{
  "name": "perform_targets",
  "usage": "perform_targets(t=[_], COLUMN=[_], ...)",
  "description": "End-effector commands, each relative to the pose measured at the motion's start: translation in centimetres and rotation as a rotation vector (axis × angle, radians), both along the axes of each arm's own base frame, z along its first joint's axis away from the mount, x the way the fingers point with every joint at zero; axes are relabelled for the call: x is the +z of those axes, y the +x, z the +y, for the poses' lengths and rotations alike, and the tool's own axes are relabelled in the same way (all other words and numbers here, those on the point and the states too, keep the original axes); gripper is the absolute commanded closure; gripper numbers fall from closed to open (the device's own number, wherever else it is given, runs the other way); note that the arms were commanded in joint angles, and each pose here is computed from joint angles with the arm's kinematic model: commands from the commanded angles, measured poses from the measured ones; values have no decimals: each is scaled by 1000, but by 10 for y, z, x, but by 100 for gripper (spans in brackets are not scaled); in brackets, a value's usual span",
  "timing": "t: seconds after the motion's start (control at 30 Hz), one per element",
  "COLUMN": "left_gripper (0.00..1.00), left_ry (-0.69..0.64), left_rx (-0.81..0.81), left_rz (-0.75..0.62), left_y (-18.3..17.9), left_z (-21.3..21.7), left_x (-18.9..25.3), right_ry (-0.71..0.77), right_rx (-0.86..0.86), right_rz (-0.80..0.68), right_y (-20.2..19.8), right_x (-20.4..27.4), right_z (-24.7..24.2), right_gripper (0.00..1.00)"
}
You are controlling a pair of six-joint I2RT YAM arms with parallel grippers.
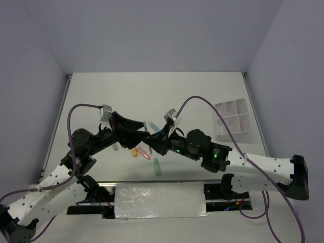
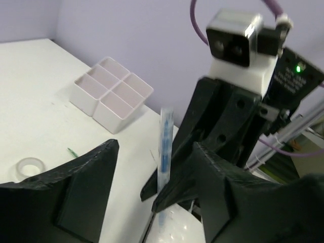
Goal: Sort the stationery into containers
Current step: Close the pen cap on the pen.
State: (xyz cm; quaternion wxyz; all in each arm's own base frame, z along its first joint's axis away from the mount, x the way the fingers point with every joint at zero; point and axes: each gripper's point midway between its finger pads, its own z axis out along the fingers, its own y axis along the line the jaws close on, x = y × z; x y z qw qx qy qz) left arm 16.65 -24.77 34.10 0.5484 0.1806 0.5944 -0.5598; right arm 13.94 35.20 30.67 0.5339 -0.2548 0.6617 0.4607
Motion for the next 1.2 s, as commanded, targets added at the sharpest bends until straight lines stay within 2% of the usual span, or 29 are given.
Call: perform_targets(t=[0.0, 0.1, 0.27, 0.33, 0.37, 0.53, 0.67, 0.7, 0.73, 0.9, 1.03, 1.17], left_gripper=[29, 38, 39, 48, 58, 63, 81, 97, 100, 100, 100, 100], left_ry=[-64, -75, -74, -70, -67, -55, -44, -38, -28, -12, 11, 42], left_rx=[112, 144, 102, 92, 87, 69, 45, 39, 35, 20, -8, -24], left_rz=[-98, -99, -97, -83, -80, -55, -49, -44, -37, -1, 37, 80], left_y=[7, 9, 6, 8, 8, 11, 9, 9, 10, 9, 3, 0], left_z=[17, 22, 15, 12, 10, 5, 1, 0, -2, -4, -8, -13], left_x=[45, 51, 51, 47, 46, 36, 33, 31, 29, 14, -7, -29], right_ry=[43, 33, 8, 11, 12, 0, -8, -9, -4, 5, 74, 139], right_rx=[-3, -12, -7, -7, -9, -20, -18, -21, -21, -65, -108, -76], right_rz=[-18, -14, -10, -10, -12, -11, -11, -12, -16, -62, -114, -166], right_y=[2, 5, 5, 4, 5, 6, 7, 8, 7, 19, 45, 54], right_x=[21, 19, 15, 17, 18, 17, 18, 18, 21, 41, 81, 120], right_z=[4, 4, 7, 6, 6, 5, 7, 7, 7, 4, -10, -16], right_gripper=[100, 100, 100, 100, 100, 100, 100, 100, 100, 100, 100, 100])
